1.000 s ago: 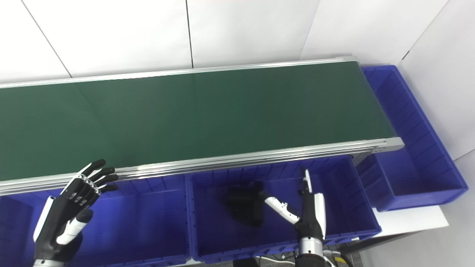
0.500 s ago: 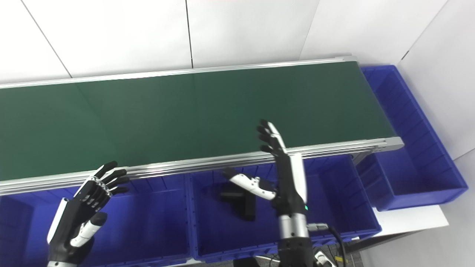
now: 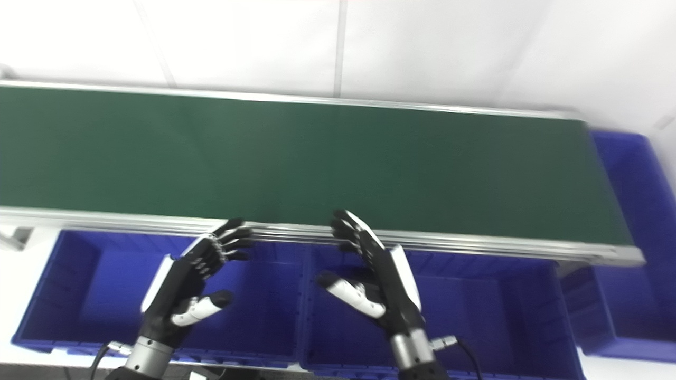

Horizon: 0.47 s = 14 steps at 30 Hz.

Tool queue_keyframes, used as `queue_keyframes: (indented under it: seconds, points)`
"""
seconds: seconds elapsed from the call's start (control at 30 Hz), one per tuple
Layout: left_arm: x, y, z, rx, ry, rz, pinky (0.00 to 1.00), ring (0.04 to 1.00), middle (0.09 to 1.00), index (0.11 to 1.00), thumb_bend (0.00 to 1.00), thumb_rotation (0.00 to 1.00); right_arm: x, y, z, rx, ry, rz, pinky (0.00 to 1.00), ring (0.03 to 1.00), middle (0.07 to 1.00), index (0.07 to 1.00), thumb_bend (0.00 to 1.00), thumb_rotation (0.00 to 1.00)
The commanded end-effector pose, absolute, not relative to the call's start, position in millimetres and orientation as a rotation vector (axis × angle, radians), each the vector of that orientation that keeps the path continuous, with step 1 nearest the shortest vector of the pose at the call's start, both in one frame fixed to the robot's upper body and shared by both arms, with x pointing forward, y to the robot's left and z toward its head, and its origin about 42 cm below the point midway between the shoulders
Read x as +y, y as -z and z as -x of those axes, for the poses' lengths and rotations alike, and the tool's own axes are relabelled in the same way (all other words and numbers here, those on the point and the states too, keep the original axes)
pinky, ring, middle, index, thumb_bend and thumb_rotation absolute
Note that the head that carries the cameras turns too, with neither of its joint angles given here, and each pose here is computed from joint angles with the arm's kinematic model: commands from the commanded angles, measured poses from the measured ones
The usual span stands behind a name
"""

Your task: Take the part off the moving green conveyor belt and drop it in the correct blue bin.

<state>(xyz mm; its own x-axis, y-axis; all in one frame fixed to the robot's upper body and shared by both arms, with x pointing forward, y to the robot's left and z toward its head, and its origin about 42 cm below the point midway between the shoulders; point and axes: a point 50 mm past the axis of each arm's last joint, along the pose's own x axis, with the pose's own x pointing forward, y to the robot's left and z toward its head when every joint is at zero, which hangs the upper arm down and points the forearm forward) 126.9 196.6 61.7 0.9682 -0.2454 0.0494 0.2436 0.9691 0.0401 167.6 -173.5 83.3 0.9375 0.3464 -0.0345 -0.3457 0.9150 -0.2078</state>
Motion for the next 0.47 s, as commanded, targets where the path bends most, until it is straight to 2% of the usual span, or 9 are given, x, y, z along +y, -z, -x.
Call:
queue_keyframes:
  seconds: [0.0,0.43]
  points:
    - [191.0,-68.1,-129.3,-0.113,0.248,-0.045,0.71,0.782,0.821,0.854,0.84,0.63,-177.3,-91.7,-167.1,-0.095,-0.369,0.184,0.72,0.801,0.82,0.866,0.72,0.67]
    - [183.5,-67.9,-131.2,-0.098,0.269,-0.061,0.74,0.811,0.853,0.884,0.84,0.64,-194.1,-83.4,-160.6,-0.103,-0.374,0.204,0.76,0.835,0.855,0.892,0.73,0.7]
